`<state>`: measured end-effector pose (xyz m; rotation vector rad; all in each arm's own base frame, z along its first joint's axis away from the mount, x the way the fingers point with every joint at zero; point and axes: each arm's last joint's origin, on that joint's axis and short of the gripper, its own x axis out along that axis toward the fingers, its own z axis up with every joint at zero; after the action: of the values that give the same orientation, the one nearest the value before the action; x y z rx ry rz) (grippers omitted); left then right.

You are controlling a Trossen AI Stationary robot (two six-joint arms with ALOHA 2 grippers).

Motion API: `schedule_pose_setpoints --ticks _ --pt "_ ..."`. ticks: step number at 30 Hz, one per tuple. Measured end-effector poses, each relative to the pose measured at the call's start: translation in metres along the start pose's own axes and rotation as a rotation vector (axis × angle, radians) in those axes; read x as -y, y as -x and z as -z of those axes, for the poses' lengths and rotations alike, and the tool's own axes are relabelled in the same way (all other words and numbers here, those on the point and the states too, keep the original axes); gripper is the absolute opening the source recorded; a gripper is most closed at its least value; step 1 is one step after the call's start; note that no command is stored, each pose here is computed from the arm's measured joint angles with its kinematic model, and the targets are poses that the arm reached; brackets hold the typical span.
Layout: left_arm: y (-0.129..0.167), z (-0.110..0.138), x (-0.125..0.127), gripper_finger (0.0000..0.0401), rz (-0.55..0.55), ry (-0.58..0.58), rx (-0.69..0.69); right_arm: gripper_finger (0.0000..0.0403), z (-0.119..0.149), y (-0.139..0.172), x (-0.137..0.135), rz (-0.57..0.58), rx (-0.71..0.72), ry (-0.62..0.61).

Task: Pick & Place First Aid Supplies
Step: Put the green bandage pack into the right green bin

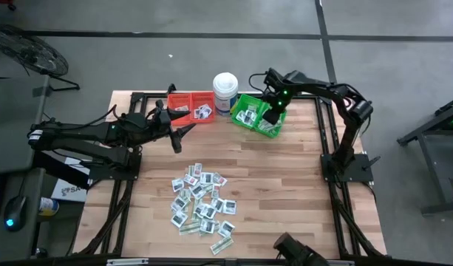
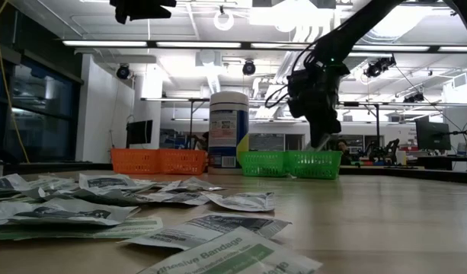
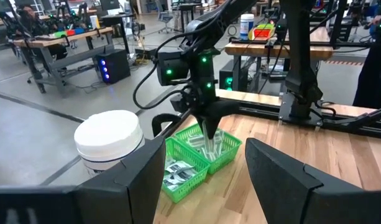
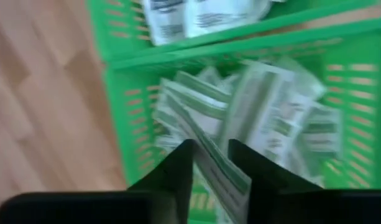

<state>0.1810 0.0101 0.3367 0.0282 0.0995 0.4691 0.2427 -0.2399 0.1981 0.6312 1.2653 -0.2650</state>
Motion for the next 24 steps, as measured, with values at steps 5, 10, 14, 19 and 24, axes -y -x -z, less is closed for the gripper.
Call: schedule_pose_setpoints --ticks 5,10,14,19,24 --pt "0.000 0.000 0.000 0.0217 0.000 0.007 0.000 0.0149 0.002 0.003 0.008 0.061 -0.004 -0.020" --pt "0.000 0.000 0.000 0.0217 0.000 0.008 0.000 0.0166 0.000 0.014 0.017 0.058 0.026 -0.042" --pt "0.000 0.000 0.000 0.0217 -0.001 0.008 0.000 0.0166 -0.004 0.026 0.021 0.069 0.046 -0.041" --pt "0.000 0.000 0.000 0.0217 -0.003 0.009 0.001 0.0139 -0.006 0.039 0.019 0.033 0.046 -0.045" --pt "0.000 0.000 0.000 0.0217 -0.003 0.009 0.001 0.0038 -0.005 0.024 0.004 -0.008 0.015 -0.007"
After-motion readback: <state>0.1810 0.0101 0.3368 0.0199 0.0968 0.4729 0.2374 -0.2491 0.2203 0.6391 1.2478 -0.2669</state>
